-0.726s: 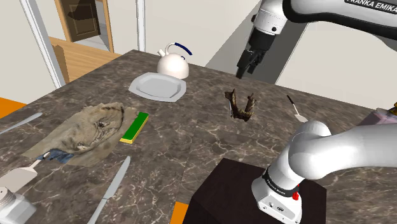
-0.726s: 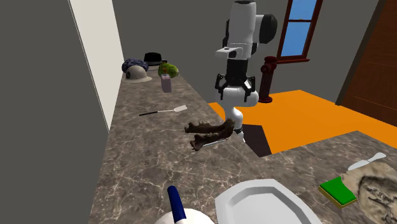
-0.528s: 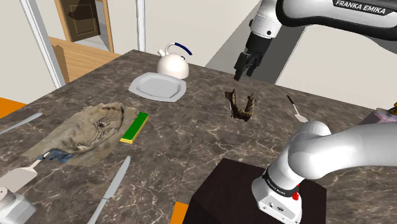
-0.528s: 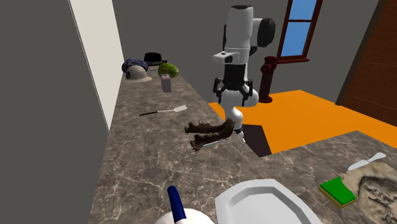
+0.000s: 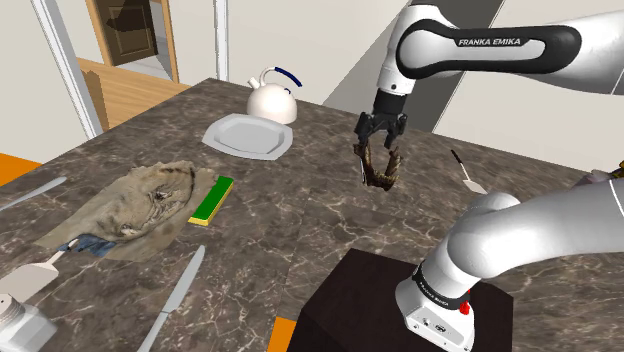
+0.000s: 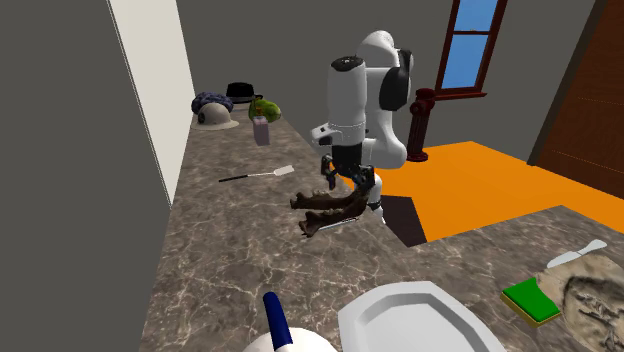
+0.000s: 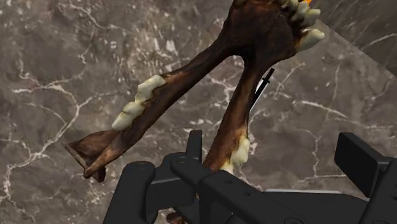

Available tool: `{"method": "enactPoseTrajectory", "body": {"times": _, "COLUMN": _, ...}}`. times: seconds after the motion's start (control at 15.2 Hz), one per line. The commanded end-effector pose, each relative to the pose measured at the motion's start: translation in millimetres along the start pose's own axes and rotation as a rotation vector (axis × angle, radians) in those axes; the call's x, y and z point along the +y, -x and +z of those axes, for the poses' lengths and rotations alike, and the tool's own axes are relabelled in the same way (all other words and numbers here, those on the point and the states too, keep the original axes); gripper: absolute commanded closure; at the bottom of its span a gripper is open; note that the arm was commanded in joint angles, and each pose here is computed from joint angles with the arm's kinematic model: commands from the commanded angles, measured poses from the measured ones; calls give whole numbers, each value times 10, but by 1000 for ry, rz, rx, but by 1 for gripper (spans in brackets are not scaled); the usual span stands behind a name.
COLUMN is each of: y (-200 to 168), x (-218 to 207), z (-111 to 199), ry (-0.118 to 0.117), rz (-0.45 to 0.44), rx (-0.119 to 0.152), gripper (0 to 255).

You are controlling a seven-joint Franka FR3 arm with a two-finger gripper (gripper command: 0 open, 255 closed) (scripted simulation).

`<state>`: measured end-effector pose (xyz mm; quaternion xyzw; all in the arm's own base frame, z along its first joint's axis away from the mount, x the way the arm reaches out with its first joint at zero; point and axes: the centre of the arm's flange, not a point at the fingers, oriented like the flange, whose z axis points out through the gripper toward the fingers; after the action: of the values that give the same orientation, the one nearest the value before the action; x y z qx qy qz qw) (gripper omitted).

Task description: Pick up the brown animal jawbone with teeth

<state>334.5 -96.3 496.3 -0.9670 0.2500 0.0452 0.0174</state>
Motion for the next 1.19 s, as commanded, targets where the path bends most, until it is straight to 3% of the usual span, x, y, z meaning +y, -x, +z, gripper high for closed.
{"method": "enactPoseTrajectory", "body": {"times": 0.0, "y": -106, "x": 113, "z": 235, "ry": -5, "rz": 98, "rx": -38, "gripper": 0}}
{"method": "enactPoseTrajectory", "body": {"times": 0.07, "y": -143, "x": 164, "z": 343, "ry": -7, "rz": 140, "rx": -55, "gripper": 0}}
{"method": "enactPoseTrajectory", "body": {"times": 0.66, "y": -181, "x": 168, "z": 741, "ry": -7, "rz": 140, "rx": -55, "gripper": 0}}
{"method": "enactPoseTrajectory", "body": {"times": 0.73, "y": -182, "x": 167, "z": 739, "ry": -7, "rz": 140, "rx": -55, "gripper": 255}}
{"method": "enactPoseTrajectory", "body": {"times": 1.12, "y": -181, "x": 168, "z": 740, "ry": -7, "rz": 140, "rx": -55, "gripper": 255}}
